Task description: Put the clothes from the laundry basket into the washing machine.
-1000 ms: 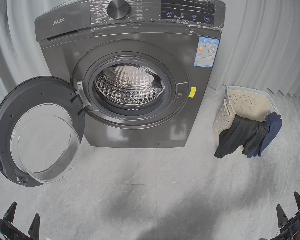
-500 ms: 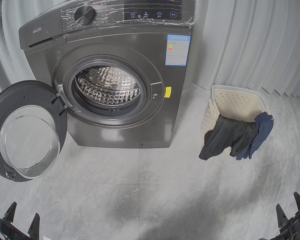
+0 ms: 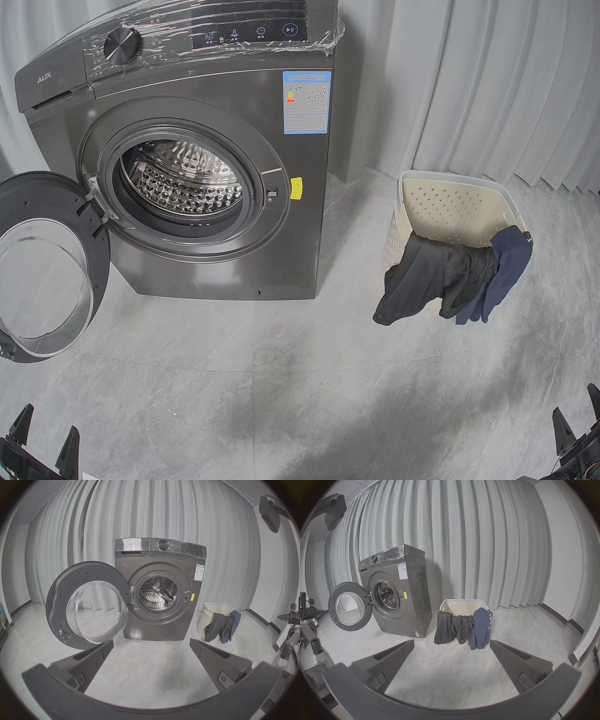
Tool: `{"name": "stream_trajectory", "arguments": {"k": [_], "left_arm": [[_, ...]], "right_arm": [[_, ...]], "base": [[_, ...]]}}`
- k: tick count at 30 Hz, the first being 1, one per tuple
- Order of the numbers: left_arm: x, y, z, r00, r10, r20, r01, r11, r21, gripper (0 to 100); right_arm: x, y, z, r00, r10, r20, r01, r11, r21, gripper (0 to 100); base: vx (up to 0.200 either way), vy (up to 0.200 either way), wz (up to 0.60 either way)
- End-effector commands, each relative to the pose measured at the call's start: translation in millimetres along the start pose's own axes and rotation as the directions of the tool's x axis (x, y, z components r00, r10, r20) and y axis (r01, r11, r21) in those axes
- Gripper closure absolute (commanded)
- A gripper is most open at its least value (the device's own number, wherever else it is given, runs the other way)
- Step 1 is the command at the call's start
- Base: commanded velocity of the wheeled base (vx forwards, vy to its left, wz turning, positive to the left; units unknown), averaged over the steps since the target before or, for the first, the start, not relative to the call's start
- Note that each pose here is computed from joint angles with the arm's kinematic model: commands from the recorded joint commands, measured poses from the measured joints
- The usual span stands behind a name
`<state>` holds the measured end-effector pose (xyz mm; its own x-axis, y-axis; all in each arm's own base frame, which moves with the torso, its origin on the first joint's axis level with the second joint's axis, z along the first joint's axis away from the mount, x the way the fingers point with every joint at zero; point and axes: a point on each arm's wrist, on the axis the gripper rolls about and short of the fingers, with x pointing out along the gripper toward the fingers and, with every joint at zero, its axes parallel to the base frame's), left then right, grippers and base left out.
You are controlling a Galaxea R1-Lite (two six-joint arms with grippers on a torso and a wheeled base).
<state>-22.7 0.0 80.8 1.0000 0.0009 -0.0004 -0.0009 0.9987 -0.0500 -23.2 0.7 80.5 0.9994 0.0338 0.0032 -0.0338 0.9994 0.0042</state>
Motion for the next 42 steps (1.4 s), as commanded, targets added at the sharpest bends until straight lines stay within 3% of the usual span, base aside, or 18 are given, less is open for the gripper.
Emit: {"name": "stream_trajectory", "arguments": {"k": [1, 11, 42], "left_arm": [[-0.1, 0.2, -4.8, 1.0, 0.001, 0.0, -0.001, 1.0, -0.001, 0], [-0.1, 0.3, -4.8, 1.0, 0.002, 0.001, -0.002, 1.0, -0.001, 0], [-0.1, 0.3, -4.8, 1.0, 0.002, 0.001, -0.002, 1.0, -0.002, 0]], "right_arm": [[0.3, 0.0, -5.2, 1.0, 0.001, -0.005, -0.001, 1.0, 0.001, 0], [0.3, 0.0, -5.2, 1.0, 0.001, -0.005, -0.001, 1.0, 0.001, 0], [0.3, 0.0, -5.2, 1.0, 0.001, -0.005, -0.001, 1.0, 0.001, 0]], "base": [[0.2, 0.0, 0.0], [0.08, 0.0, 0.0], [0.0, -0.2, 0.0]]}}
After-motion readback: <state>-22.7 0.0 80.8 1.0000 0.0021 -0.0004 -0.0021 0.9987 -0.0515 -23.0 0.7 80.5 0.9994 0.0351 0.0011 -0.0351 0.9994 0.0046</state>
